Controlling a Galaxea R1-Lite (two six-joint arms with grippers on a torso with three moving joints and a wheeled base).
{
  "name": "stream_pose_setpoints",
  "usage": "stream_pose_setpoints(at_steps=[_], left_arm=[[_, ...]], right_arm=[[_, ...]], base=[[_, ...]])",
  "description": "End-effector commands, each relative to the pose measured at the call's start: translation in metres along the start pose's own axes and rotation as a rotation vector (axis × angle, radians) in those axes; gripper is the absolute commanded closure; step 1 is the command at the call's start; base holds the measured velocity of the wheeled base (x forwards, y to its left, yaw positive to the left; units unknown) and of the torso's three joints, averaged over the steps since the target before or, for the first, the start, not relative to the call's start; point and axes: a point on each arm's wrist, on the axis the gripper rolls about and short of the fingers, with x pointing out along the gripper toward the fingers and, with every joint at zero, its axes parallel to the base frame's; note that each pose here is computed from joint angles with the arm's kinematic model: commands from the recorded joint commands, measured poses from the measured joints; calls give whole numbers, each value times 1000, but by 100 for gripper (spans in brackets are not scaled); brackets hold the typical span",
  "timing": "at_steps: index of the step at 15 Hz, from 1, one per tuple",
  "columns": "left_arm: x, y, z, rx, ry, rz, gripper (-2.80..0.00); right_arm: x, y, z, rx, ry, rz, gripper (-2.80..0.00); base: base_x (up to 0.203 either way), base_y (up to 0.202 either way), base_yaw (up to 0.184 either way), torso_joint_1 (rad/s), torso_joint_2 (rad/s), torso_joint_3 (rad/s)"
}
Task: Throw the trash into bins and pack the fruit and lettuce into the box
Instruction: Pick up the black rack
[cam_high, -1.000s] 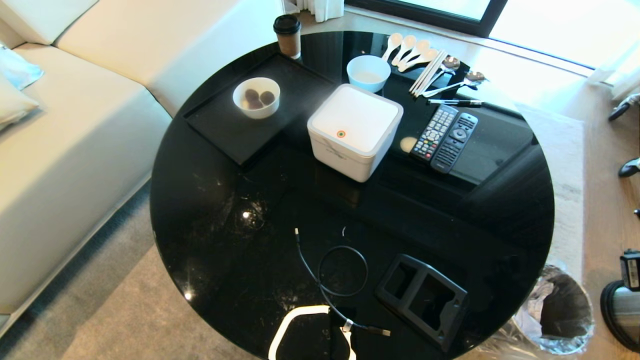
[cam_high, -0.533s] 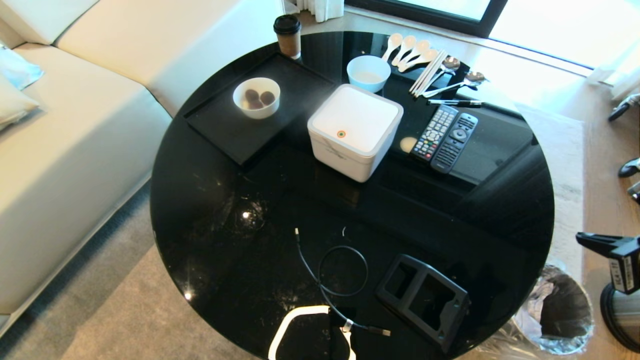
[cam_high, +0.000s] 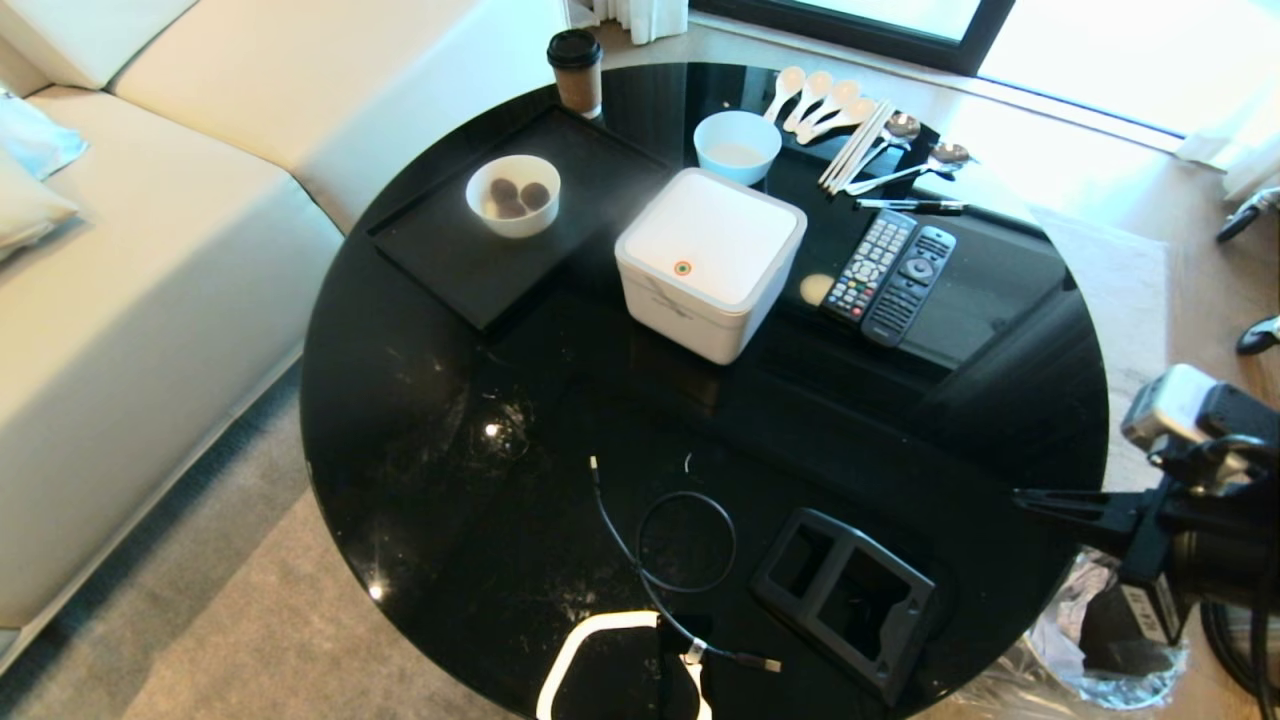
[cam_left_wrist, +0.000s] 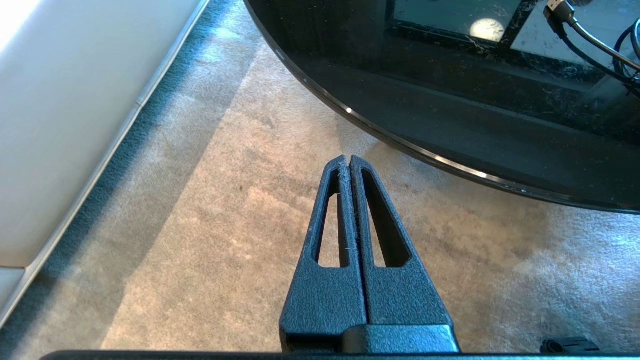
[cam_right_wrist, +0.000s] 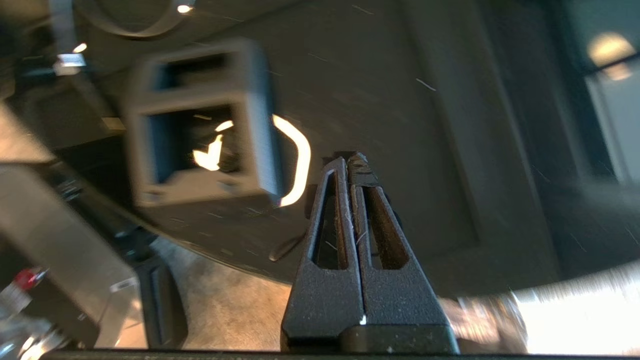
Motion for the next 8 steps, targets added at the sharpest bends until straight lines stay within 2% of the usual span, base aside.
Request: stream_pose_setpoints(at_steps=[1,4,8], left_arm=[[0,0,0,2,1,-1,0],[0,0,0,2,1,-1,0],[0,0,0,1,1,0,0]], right_arm=[[19,14,7,-49,22,89,0],[33,24,9,-122,54,125,0],[44,33,12,-150,74,150,0]], base=[[0,0,0,0,0,0],[0,0,0,0,0,0],[0,0,0,0,0,0]])
